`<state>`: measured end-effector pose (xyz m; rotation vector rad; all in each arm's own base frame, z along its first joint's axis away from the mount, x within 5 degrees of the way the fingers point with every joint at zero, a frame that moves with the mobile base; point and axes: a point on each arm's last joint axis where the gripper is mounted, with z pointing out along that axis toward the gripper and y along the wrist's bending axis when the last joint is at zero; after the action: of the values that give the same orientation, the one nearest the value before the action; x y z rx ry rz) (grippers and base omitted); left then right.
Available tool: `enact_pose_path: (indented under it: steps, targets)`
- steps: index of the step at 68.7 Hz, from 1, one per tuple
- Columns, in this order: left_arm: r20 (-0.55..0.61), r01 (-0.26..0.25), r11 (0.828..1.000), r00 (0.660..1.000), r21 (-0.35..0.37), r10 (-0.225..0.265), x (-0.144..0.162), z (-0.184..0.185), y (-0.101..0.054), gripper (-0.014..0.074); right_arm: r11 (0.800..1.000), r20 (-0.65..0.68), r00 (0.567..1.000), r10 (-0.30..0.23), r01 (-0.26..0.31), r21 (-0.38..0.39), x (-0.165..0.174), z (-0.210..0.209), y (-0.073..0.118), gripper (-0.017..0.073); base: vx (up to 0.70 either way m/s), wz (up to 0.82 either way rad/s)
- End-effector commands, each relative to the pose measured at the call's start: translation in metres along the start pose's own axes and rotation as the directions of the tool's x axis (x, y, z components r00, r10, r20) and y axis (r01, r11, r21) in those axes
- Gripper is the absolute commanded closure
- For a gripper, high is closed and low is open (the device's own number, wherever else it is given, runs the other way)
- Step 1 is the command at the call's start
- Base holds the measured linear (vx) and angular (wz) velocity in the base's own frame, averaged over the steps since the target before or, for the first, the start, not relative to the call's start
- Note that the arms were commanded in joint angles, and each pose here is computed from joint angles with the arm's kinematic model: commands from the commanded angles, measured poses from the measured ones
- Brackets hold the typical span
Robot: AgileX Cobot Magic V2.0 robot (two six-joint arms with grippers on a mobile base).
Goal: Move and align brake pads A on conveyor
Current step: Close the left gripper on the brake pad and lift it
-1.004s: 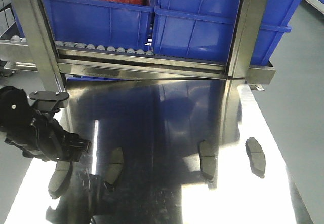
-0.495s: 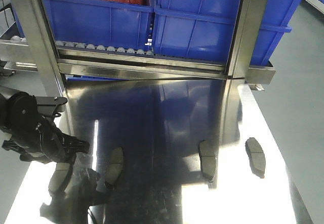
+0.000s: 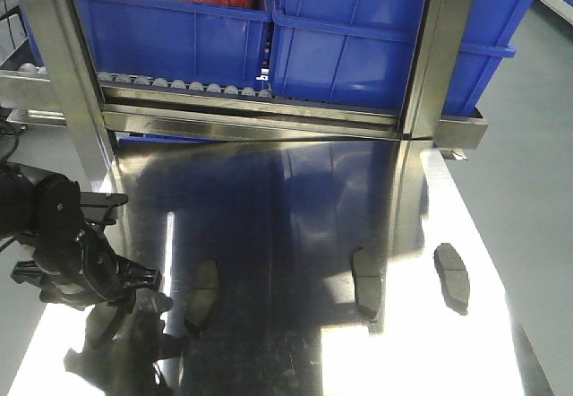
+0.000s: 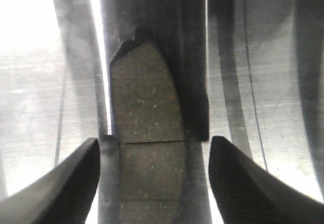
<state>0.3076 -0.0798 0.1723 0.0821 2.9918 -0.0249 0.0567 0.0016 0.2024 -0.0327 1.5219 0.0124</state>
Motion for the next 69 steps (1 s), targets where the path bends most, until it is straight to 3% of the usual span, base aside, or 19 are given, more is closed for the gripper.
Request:
enact_pose_path:
  steps: [1,28,40,49,62,69]
  targets:
    - [0.081,0.000,1.000,0.997,0.027,-0.002,-0.008,-0.017,-0.004,0.0143,1.000,0.074,0.997,-0.017,0.016,0.004,-0.003,-0.001,0.000,0.0571,0.00,0.00]
    - [-0.014,0.001,1.000,1.000,0.006,-0.001,-0.005,0.002,-0.004,0.0143,1.000,0.074,0.997,-0.017,0.016,0.004,-0.003,-0.001,0.000,0.0571,0.00,0.00]
    - [-0.002,0.003,1.000,1.000,0.013,-0.003,-0.006,0.002,-0.004,0.0160,1.000,0.074,0.997,-0.017,0.016,0.004,-0.003,-0.001,0.000,0.0571,0.00,0.00]
    - [0.009,-0.020,1.000,1.000,0.015,0.019,-0.007,0.002,-0.004,0.0276,1.000,0.074,0.997,-0.017,0.016,0.004,-0.003,-0.001,0.000,0.0571,0.00,0.00]
    - [0.046,-0.045,0.999,0.998,0.008,0.045,-0.009,-0.002,-0.005,0.0605,1.000,0.074,0.997,-0.017,0.016,0.004,-0.003,-0.001,0.000,0.0571,0.00,0.00]
    - [0.080,-0.056,0.998,0.995,0.014,0.055,-0.009,-0.013,-0.006,0.0602,1.000,0.074,0.997,-0.017,0.016,0.004,-0.003,-0.001,0.000,0.0571,0.00,0.00]
